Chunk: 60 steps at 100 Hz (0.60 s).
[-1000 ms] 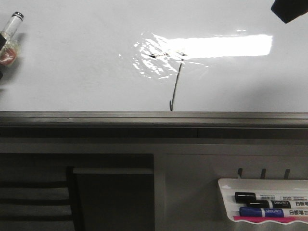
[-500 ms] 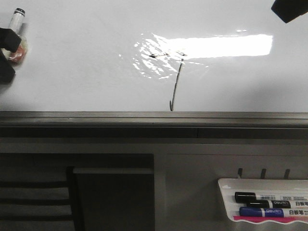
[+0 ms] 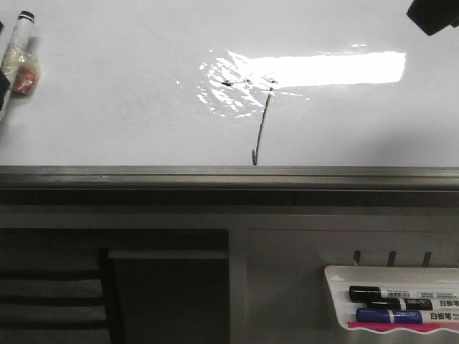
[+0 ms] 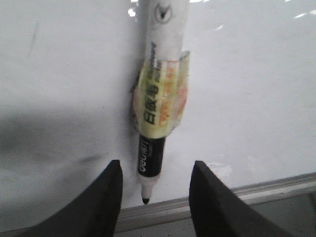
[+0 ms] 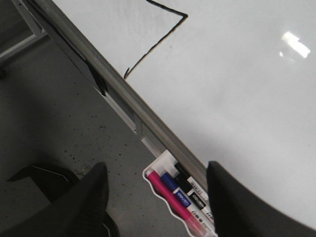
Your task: Write number 7 on whiteboard
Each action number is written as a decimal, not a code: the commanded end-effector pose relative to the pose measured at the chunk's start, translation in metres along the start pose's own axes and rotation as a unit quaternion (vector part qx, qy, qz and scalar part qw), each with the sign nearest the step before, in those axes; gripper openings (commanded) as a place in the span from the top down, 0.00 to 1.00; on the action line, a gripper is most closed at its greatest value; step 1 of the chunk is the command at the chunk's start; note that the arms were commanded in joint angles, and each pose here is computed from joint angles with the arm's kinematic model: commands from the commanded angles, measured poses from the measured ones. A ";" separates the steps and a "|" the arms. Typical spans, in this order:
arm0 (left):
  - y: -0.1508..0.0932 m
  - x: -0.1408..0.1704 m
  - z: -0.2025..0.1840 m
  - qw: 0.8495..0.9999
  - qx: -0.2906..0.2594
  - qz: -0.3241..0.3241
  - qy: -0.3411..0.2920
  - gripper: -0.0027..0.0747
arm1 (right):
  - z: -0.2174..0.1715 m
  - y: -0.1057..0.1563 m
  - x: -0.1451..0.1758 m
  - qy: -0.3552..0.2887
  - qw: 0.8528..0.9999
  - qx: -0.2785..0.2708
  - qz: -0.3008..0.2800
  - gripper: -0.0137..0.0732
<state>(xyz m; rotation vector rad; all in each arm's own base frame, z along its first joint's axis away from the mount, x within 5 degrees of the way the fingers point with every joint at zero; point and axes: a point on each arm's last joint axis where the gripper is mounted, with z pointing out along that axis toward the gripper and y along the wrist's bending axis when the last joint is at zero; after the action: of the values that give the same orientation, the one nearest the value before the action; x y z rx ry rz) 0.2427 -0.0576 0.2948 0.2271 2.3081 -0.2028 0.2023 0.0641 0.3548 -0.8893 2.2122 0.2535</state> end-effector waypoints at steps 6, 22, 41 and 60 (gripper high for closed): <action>-0.003 -0.014 -0.055 0.996 0.000 0.009 -0.087 0.59 | -0.025 0.001 -0.003 -0.019 0.998 0.041 0.050 0.40; -0.005 0.000 -0.104 0.989 -0.004 0.024 -0.146 0.59 | -0.044 0.002 0.010 -0.009 0.983 0.097 0.153 0.40; -0.001 0.042 -0.130 0.977 -0.031 0.057 -0.203 0.59 | -0.052 0.016 0.034 -0.077 0.976 0.125 0.163 0.40; 0.000 0.081 -0.131 0.964 -0.031 0.056 -0.260 0.59 | -0.058 0.029 0.064 -0.197 0.952 0.171 0.159 0.40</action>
<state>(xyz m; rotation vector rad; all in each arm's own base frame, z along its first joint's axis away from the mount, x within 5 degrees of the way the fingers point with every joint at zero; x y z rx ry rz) 0.1000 -0.0222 0.3187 0.2702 1.9097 -0.1063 0.1251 0.0327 0.3399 -0.3277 2.1330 0.1905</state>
